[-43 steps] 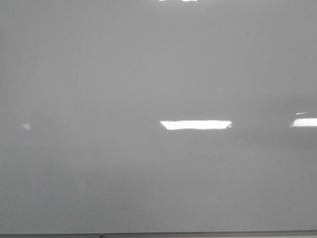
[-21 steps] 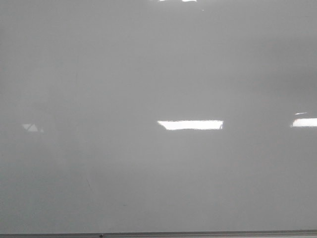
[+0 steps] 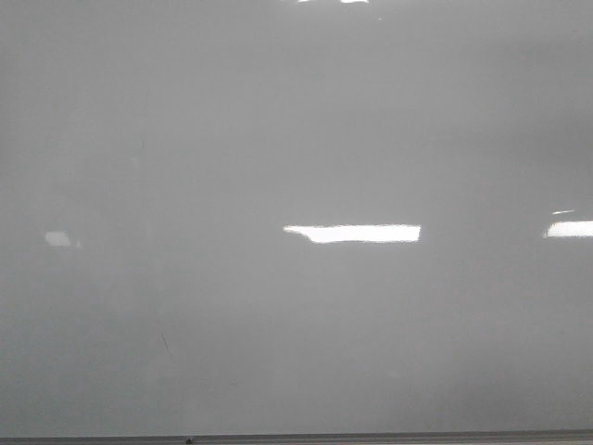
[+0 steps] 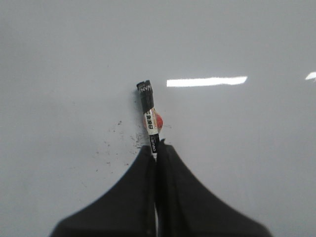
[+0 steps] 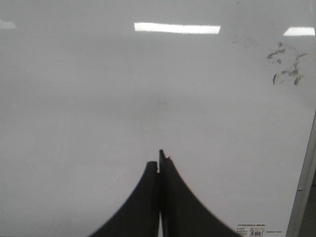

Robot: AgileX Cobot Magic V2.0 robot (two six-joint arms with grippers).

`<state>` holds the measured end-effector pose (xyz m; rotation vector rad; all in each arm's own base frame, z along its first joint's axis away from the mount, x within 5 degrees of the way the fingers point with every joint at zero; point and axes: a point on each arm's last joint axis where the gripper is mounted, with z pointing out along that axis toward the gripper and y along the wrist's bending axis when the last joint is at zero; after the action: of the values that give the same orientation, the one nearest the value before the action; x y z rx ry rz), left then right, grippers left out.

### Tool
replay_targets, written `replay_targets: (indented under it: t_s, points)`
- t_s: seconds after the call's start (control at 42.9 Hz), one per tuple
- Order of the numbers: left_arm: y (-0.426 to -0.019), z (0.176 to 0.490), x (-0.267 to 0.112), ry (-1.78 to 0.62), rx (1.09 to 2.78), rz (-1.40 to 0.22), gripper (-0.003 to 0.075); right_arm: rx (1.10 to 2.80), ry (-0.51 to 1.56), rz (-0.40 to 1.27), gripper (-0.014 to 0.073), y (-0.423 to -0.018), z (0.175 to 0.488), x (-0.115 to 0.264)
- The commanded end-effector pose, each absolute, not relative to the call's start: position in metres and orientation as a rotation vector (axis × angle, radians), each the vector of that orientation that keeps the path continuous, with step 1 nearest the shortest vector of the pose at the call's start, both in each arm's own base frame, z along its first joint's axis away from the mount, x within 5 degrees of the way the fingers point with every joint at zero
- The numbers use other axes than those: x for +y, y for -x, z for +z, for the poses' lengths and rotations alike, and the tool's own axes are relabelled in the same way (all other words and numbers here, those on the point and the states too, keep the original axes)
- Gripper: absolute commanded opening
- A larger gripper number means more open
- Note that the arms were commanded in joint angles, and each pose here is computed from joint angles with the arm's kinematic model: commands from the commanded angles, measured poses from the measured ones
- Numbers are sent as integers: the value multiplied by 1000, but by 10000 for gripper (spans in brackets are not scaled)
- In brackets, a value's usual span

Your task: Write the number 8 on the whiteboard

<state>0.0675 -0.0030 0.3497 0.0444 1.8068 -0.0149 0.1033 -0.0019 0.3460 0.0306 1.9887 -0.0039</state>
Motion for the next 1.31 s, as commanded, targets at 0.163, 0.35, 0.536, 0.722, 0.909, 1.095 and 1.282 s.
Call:
replay_targets:
  t_s: [0.163,0.35,0.536,0.722,0.909,1.095,1.282]
  points:
    - [-82,360,-4,-35,1781,-36,-21,1976,16,-22,-66,-120,352,-1]
    - [-90,357,-4,-35,1816,-36,-10,1991,26,-23,91,-121,351,-1]
    - [-103,351,-4,-35,1878,-38,247,1995,55,-42,487,-120,350,-1]
    - [-118,344,-4,-35,1938,-36,512,1995,55,-42,592,-121,350,-1]
    - [-141,333,-4,-33,2012,-36,512,1994,55,-42,591,-121,350,-1]
    - [-172,323,-5,-11,2085,-58,513,1994,54,-40,591,-121,350,-1]
    - [-210,304,-5,5,2145,-61,512,1994,53,-38,591,-121,350,-1]
